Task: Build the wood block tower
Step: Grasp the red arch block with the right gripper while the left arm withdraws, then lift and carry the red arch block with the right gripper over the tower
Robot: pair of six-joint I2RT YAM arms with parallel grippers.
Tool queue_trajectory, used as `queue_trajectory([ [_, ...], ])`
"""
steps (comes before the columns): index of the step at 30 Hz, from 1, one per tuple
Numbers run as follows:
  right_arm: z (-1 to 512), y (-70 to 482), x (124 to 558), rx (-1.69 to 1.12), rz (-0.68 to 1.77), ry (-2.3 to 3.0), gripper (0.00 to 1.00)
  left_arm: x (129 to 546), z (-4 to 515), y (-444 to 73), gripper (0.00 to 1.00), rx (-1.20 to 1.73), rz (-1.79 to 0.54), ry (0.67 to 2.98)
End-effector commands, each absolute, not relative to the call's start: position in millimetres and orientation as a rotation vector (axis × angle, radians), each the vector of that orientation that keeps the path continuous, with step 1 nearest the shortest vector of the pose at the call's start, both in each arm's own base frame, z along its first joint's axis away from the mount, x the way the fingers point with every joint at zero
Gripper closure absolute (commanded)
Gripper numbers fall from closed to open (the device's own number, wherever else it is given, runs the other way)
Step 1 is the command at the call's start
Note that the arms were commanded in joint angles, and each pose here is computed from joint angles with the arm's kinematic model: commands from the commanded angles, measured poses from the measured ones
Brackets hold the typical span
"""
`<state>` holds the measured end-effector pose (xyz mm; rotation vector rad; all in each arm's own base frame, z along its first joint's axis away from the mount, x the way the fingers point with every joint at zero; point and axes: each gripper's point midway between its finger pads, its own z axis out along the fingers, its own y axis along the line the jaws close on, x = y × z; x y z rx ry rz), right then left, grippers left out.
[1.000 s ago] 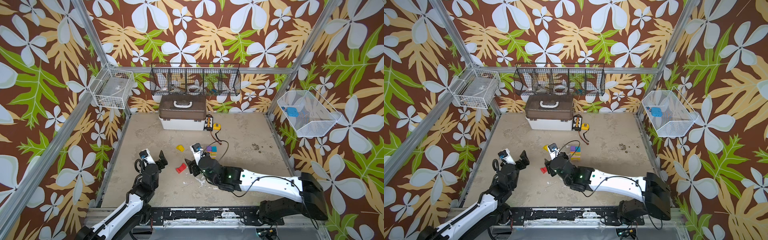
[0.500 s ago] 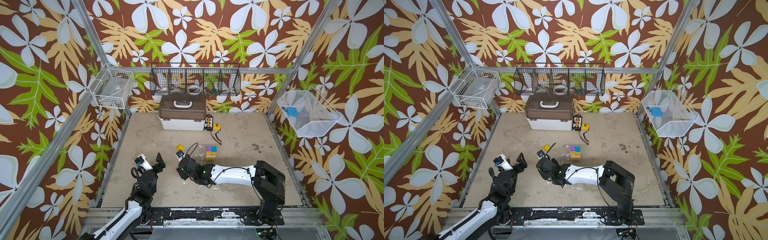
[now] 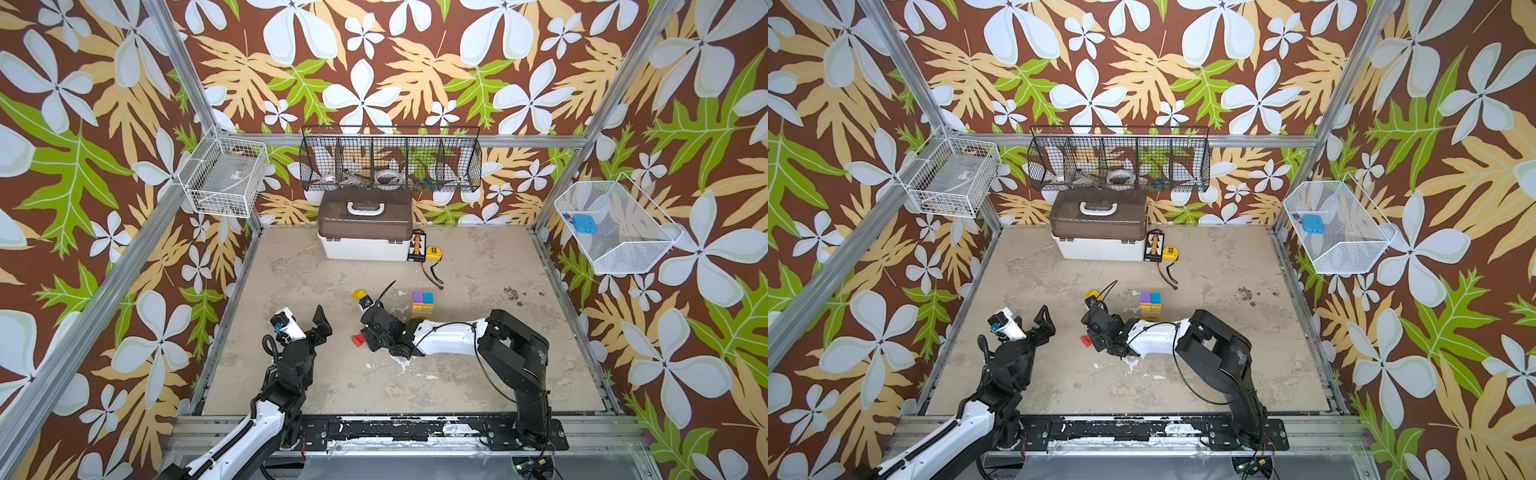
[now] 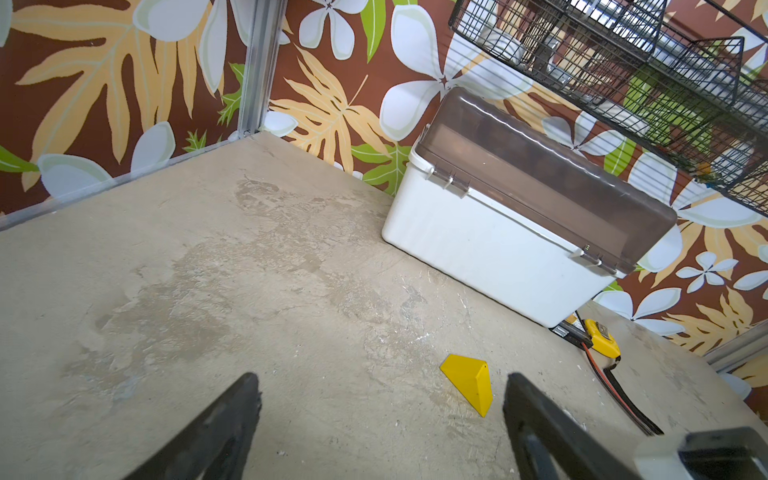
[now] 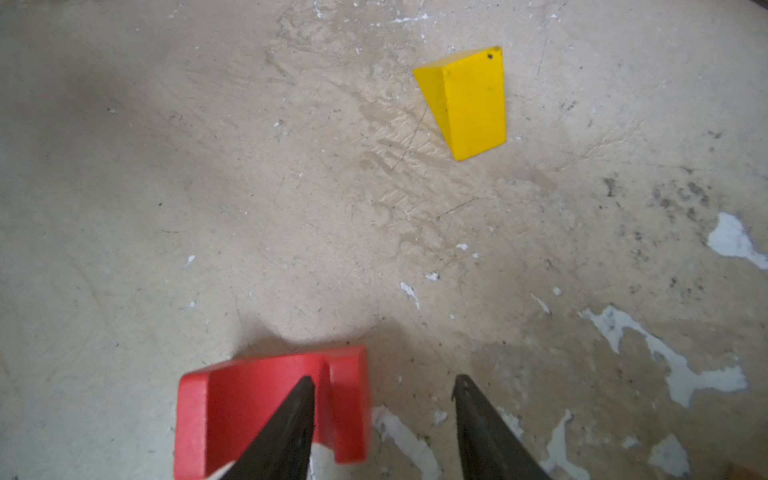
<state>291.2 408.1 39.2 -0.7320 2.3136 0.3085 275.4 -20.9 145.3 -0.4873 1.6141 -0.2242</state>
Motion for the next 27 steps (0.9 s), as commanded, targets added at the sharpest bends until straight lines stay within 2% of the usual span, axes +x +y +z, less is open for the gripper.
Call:
queue_trajectory([
  [1, 34, 416, 290, -0.747, 0.342, 2.319, 0.52, 274, 142, -21, 0.08, -0.481, -0.224, 1.609],
  [11, 32, 409, 295, -0.661, 0.306, 2.331, 0.7, 275, 142, -22, 0.08, -0.471, -0.224, 1.613],
  [13, 35, 406, 295, -0.635, 0.314, 2.331, 0.71, 275, 142, -23, 0.09, -0.468, -0.228, 1.615],
  [16, 43, 407, 294, -0.607, 0.332, 2.341, 0.83, 275, 142, -22, 0.09, -0.472, -0.224, 1.612],
  [18, 52, 408, 293, -0.591, 0.332, 2.336, 0.99, 276, 142, -22, 0.09, -0.47, -0.221, 1.613],
  [23, 84, 406, 290, -0.529, 0.301, 2.265, 1.0, 276, 142, -24, 0.09, -0.459, -0.228, 1.616],
  [27, 119, 409, 283, -0.475, 0.368, 2.231, 1.0, 276, 142, -23, 0.09, -0.464, -0.224, 1.612],
])
